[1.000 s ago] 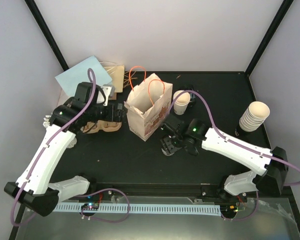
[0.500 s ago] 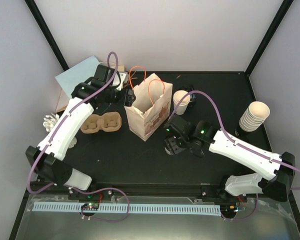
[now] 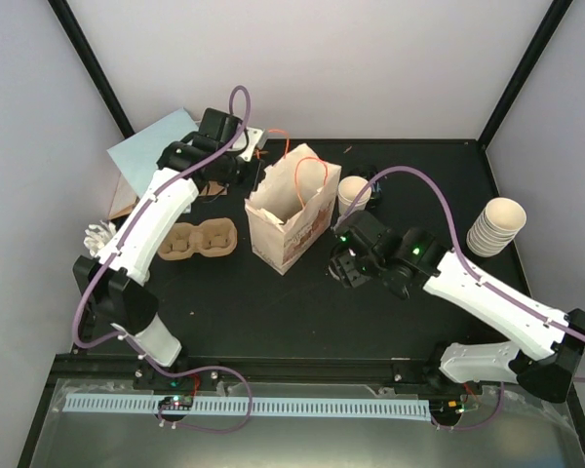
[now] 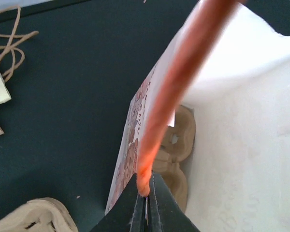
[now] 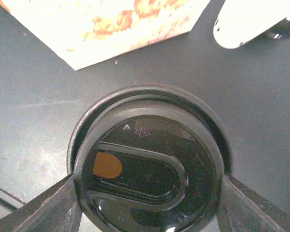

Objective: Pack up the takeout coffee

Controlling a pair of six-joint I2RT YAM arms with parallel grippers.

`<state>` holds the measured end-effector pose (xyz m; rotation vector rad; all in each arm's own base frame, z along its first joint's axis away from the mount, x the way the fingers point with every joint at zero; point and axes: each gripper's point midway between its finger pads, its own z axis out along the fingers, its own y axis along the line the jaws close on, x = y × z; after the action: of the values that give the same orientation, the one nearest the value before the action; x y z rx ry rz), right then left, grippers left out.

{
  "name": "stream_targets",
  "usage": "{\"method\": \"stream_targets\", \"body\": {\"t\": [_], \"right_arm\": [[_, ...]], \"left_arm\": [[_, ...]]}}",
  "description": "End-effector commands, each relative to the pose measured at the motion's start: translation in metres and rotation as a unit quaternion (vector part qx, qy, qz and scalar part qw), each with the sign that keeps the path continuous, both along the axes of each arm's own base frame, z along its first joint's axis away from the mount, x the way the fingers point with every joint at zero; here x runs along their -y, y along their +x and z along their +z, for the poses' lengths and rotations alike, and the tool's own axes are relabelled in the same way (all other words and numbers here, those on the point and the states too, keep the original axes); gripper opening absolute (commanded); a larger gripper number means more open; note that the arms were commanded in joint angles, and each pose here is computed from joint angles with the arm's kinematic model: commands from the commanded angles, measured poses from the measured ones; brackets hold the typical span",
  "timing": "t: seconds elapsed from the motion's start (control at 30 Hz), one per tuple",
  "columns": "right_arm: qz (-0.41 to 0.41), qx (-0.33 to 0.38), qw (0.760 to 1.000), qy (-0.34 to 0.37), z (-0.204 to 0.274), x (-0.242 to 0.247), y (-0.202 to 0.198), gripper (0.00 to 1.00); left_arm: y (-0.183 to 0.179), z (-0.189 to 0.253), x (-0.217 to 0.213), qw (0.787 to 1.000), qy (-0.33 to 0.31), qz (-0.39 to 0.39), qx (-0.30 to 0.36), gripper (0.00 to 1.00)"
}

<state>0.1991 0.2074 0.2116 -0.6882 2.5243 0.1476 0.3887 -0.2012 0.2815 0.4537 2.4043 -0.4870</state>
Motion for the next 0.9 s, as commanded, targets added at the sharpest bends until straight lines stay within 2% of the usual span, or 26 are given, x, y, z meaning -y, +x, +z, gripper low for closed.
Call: {"method": "stream_targets", "body": {"t": [0.0, 0.23, 0.33, 0.47, 0.63, 0.87], "right_arm": [[0.002, 0.07, 0.998, 0.007, 0.041, 0.003, 0.021, 0.57], [-0.038, 0.087, 0.995, -0.014, 0.048, 0.035, 0.014, 0.57], [-0.065, 0.098, 0.993, -0.027, 0.048, 0.054, 0.012, 0.57], [-0.098, 0.109, 0.989, -0.027, 0.05, 0.072, 0.007, 0.57], [-0.13, 0.119, 0.984, -0.036, 0.051, 0.091, 0.003, 0.57], [-0.133, 0.15, 0.979, -0.032, 0.073, 0.101, 0.004, 0.56]], "left_arm": [[-0.003, 0.035, 0.002, 0.998, 0.002, -0.039, 0.054, 0.02], [-0.038, 0.071, 0.023, 0.985, 0.018, -0.119, 0.12, 0.02], [-0.057, 0.061, 0.032, 0.98, 0.046, -0.148, 0.128, 0.02], [-0.074, 0.035, 0.029, 0.977, 0.094, -0.139, 0.13, 0.02], [-0.097, 0.021, 0.024, 0.979, 0.079, -0.145, 0.119, 0.02], [-0.129, 0.024, 0.027, 0.971, 0.043, -0.188, 0.141, 0.01]]}}
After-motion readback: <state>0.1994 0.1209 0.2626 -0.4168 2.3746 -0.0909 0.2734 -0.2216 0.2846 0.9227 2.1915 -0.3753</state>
